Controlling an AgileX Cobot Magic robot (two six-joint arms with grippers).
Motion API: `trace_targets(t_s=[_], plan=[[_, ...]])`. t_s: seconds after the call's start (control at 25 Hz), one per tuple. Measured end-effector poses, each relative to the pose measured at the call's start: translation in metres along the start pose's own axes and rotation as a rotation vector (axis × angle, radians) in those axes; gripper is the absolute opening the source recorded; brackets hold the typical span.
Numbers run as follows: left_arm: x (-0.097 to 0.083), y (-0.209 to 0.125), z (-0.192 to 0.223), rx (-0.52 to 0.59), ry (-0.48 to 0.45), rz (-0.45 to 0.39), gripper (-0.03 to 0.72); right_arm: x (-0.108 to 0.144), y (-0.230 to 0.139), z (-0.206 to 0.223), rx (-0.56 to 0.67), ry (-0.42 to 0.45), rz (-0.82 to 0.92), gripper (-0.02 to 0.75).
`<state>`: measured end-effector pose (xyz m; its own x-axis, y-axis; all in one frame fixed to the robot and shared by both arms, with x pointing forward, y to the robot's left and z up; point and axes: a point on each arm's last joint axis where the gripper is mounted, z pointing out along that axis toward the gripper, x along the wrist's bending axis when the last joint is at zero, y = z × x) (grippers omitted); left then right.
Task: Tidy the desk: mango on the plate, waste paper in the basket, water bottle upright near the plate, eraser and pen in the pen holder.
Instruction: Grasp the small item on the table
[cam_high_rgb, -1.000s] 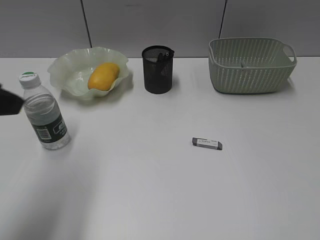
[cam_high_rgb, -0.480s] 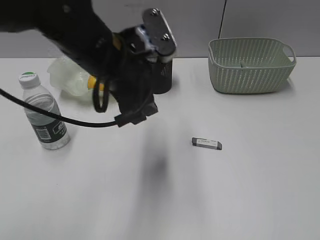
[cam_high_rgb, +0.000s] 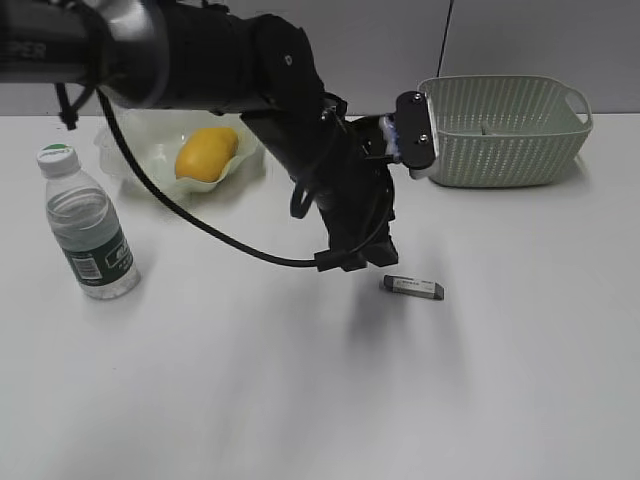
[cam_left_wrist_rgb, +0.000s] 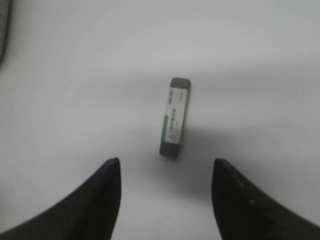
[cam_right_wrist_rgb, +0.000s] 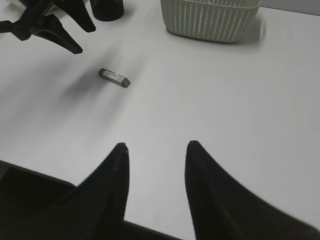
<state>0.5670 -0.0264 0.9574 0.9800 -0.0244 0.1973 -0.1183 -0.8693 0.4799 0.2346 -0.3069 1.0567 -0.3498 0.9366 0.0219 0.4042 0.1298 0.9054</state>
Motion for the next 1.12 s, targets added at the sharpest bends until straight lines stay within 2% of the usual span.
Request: trace_targets(t_s=[0.36, 0.72, 0.84, 1.12], plan=[[0.005, -0.002, 0.051, -0.015, -0.123, -0.032, 0.427, 0.0, 0.0, 0.0, 0.0, 0.0, 0.0, 0.311], [0.003, -0.01, 0.075, -0.006, -0.124, -0.051, 0.403, 0.0, 0.0, 0.0, 0.0, 0.0, 0.0, 0.311], [0.003, -0.013, 0.084, -0.01, -0.11, -0.062, 0.354, 0.0, 0.0, 0.0, 0.0, 0.0, 0.0, 0.311], [0.005, -0.011, 0.085, -0.023, -0.074, -0.063, 0.158, 0.0, 0.0, 0.0, 0.0, 0.0, 0.0, 0.311]])
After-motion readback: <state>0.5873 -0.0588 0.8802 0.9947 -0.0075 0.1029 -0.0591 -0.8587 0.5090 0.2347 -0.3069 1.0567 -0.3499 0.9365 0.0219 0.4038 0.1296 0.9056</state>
